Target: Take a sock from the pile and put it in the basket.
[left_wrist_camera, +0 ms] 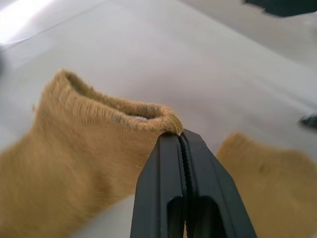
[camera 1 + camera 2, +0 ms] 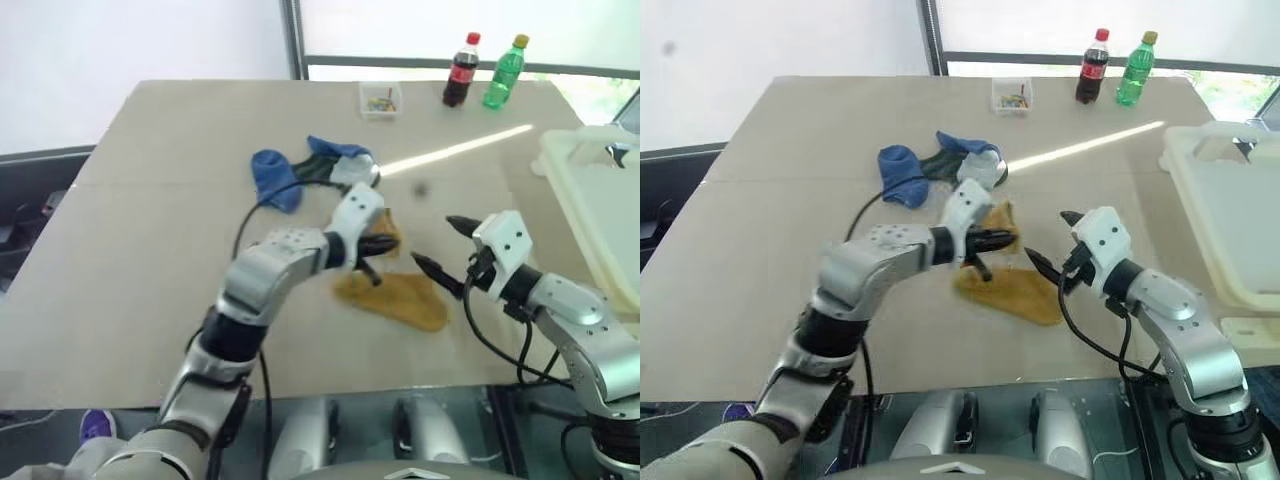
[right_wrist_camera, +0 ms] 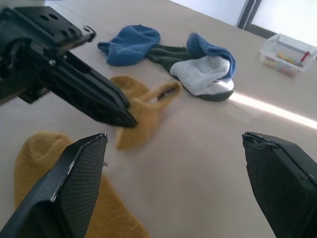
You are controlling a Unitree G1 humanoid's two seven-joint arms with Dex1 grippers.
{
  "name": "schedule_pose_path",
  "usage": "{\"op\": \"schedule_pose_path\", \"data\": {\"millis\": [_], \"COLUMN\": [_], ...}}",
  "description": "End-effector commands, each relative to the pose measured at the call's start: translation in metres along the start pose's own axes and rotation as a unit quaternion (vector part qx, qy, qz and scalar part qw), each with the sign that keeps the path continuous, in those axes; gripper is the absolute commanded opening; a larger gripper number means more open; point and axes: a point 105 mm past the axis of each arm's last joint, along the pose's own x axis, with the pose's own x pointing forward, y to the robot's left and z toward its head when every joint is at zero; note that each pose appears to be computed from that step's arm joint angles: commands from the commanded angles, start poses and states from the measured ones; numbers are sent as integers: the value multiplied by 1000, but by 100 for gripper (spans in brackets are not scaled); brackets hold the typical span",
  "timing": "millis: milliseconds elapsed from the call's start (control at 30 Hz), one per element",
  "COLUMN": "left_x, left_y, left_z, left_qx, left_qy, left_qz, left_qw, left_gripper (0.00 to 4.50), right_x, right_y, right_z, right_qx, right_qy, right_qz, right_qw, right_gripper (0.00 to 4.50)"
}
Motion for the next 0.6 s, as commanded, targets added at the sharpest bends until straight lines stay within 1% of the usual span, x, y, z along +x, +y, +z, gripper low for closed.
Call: {"op": "schedule_pose_path", "data": {"millis": [33, 100, 133, 167, 200, 267, 300, 333, 367, 433, 467, 533, 567, 600], "left_x": [22, 30, 33, 35, 35, 26, 22, 10, 2, -21, -27, -36, -38, -42], "left_y": [-12, -14, -13, -12, -11, -9, -8, -7, -8, -5, 2, 27, 39, 48], "left_z": [12, 18, 21, 24, 27, 37, 40, 46, 49, 67, 65, 66, 68, 74], "left_qx": [-4, -17, -31, -32, -26, -25, -23, -24, -22, 8, 12, 19, 39, 58], "left_qy": [-14, -26, -30, -32, -37, -62, -70, -91, -105, -191, -195, -210, -221, -246], "left_qz": [-24, -29, -30, -27, -26, -34, -36, -50, -60, -55, -36, 32, 71, 107], "left_qw": [1000, 999, 999, 999, 999, 997, 997, 994, 992, 980, 980, 977, 972, 961], "left_gripper": [4, 4, 45, 68, 75, 154, 203, 239, 239, 239, 239, 239, 239, 239], "right_x": [-14, -18, -20, -21, -23, -24, -24, -22, -21, -15, -12, -4, -1, 1], "right_y": [-9, -13, -15, -16, -18, -18, -18, -20, -21, -22, -23, -25, -26, -27], "right_z": [9, 6, 4, 1, -2, -6, -7, -7, -7, -7, -7, -12, -15, -18], "right_qx": [-14, -12, -7, 1, 6, 26, 35, 47, 55, 64, 67, 73, 75, 76], "right_qy": [0, 14, 20, 29, 38, 48, 50, 50, 51, 50, 50, 57, 61, 64], "right_qz": [-41, -60, -68, -77, -86, -90, -91, -93, -95, -94, -94, -93, -93, -94], "right_qw": [999, 998, 997, 997, 996, 994, 994, 993, 993, 992, 992, 991, 991, 991], "right_gripper": [450, 450, 450, 450, 450, 450, 450, 450, 450, 450, 450, 450, 450, 450]}}
